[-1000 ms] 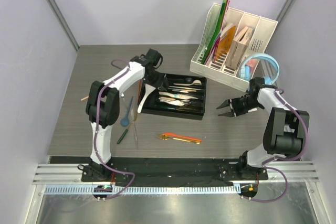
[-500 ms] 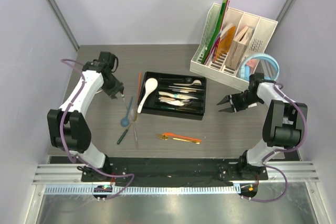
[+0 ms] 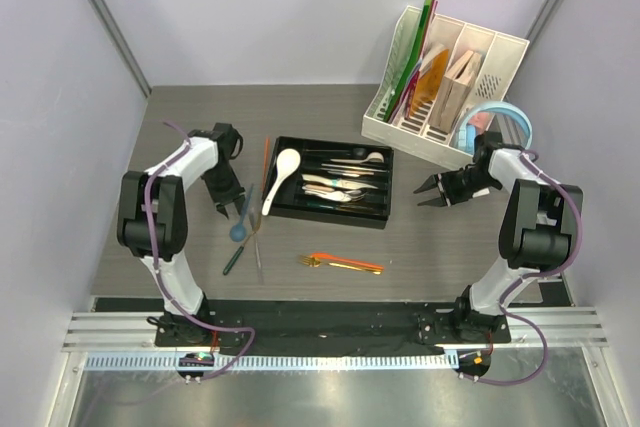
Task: Sort the eating utensils into containers
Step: Pick up the spoon from the center of the board.
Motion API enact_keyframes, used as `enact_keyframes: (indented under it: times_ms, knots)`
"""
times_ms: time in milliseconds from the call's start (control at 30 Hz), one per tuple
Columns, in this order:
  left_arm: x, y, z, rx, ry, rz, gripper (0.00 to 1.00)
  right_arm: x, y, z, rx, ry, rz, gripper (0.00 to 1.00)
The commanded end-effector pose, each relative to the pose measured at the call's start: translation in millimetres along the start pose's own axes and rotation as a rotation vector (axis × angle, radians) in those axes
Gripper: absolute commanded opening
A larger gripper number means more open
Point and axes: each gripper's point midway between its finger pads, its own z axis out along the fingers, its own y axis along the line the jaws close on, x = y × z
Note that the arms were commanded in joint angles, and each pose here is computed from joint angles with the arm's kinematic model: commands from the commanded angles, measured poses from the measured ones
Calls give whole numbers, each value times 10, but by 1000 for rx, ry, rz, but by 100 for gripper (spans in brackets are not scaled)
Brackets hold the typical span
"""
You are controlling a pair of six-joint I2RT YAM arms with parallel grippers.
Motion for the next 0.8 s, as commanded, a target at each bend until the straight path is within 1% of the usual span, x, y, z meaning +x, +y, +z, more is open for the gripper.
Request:
enact_keyframes:
  times_ms: [0,167,300,600,767]
  knots:
    - [-154,-77,-50,30,-48,52,34,-16,71,-53,-14,-16,-20,40]
    - [-124,-84,45,27,-20,80,34,-29,73,-34,-10,-12,-12,40]
    - [-72,-123,51,62,-4,96,34,-45,84,-19,-6,-10,-8,40]
    - [-58,-160,29,90,-3,120,38,-37,83,15,2,-3,-12,40]
    - [21,-188,162,93,56,139,37,-35,93,9,-2,-3,-18,40]
